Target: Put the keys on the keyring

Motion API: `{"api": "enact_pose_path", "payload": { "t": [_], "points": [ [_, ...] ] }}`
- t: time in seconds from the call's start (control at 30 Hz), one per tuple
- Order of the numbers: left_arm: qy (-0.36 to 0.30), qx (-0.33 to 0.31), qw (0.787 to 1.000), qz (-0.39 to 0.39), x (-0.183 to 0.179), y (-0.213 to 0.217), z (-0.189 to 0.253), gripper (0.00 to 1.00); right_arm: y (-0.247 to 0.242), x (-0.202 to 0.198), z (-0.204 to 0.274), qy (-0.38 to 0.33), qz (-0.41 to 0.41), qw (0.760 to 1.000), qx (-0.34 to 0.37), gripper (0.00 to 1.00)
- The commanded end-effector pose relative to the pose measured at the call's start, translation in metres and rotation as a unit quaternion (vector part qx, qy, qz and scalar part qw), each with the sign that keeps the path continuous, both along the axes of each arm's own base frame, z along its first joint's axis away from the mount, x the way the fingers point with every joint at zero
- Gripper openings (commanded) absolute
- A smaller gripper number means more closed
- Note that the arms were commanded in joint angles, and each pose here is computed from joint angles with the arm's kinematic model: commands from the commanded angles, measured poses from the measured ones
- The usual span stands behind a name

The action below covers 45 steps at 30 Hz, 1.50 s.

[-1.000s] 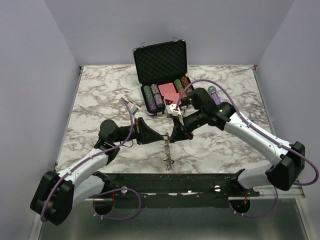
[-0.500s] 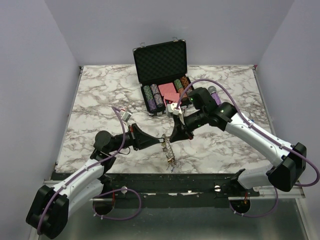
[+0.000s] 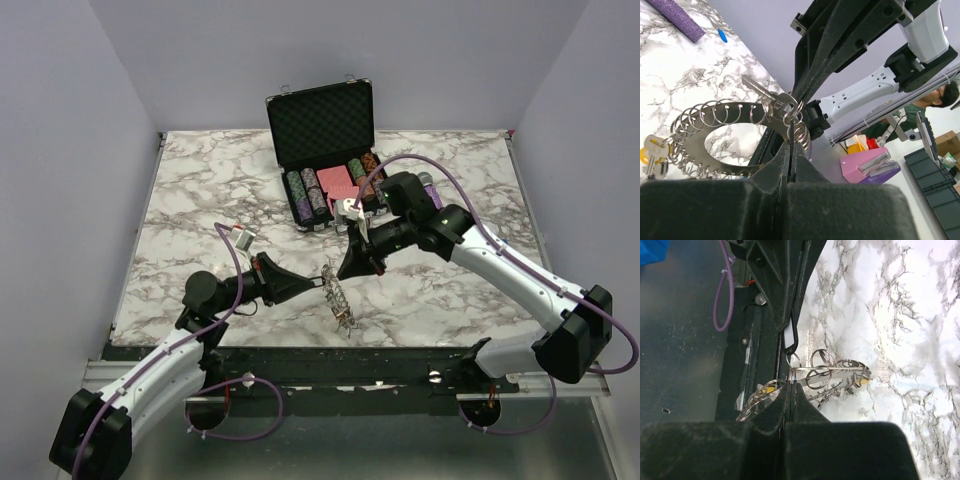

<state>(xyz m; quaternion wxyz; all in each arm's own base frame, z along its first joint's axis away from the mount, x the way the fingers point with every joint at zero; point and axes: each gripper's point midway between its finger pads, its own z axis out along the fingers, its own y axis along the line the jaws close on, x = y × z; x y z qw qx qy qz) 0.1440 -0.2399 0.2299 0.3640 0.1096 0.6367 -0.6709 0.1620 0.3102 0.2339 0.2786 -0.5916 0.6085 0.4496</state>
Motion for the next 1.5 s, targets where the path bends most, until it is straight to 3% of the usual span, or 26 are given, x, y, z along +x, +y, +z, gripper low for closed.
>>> {"api": "enact_pose_path", "payload": {
  "t": [0.0, 0.37, 0.7, 0.73, 0.83, 0.97, 1.17, 1.3, 1.47],
  "points": [
    [0.003, 0.018, 1.000, -0.007, -0.004, 0.000, -0.012, 0.00, 0.003, 0.008, 0.012, 0.021, -0.023, 0.999, 0.028, 0.00],
    [0.021, 0.052, 0.998, -0.029, -0.004, -0.015, -0.025, 0.00, 0.009, 0.007, 0.015, 0.090, -0.041, 0.994, 0.056, 0.00],
    [0.026, 0.059, 0.996, -0.059, -0.010, -0.027, -0.029, 0.00, 0.002, 0.015, 0.007, 0.067, -0.059, 0.995, 0.040, 0.00],
    [0.031, 0.062, 0.996, -0.059, -0.010, -0.027, -0.032, 0.04, 0.001, 0.015, 0.007, 0.065, -0.058, 0.995, 0.041, 0.00],
    [0.040, 0.068, 0.996, -0.047, -0.010, -0.024, -0.036, 0.29, 0.000, 0.012, 0.008, 0.059, -0.052, 0.996, 0.042, 0.00],
    [0.035, 0.082, 0.996, -0.001, -0.003, -0.015, -0.038, 0.46, -0.002, 0.012, 0.013, 0.049, -0.049, 0.996, 0.047, 0.00],
    [-0.080, 0.076, 0.992, 0.060, -0.001, 0.003, -0.011, 0.52, -0.004, 0.005, 0.014, 0.051, -0.031, 0.997, 0.056, 0.00],
    [-0.210, 0.056, 0.972, 0.083, -0.002, 0.009, 0.018, 0.52, -0.005, -0.005, 0.017, 0.050, 0.002, 0.996, 0.072, 0.00],
    [-0.292, 0.047, 0.952, 0.076, 0.001, 0.001, 0.040, 0.49, -0.006, -0.012, 0.019, 0.033, 0.037, 0.995, 0.084, 0.00]
  ]
}}
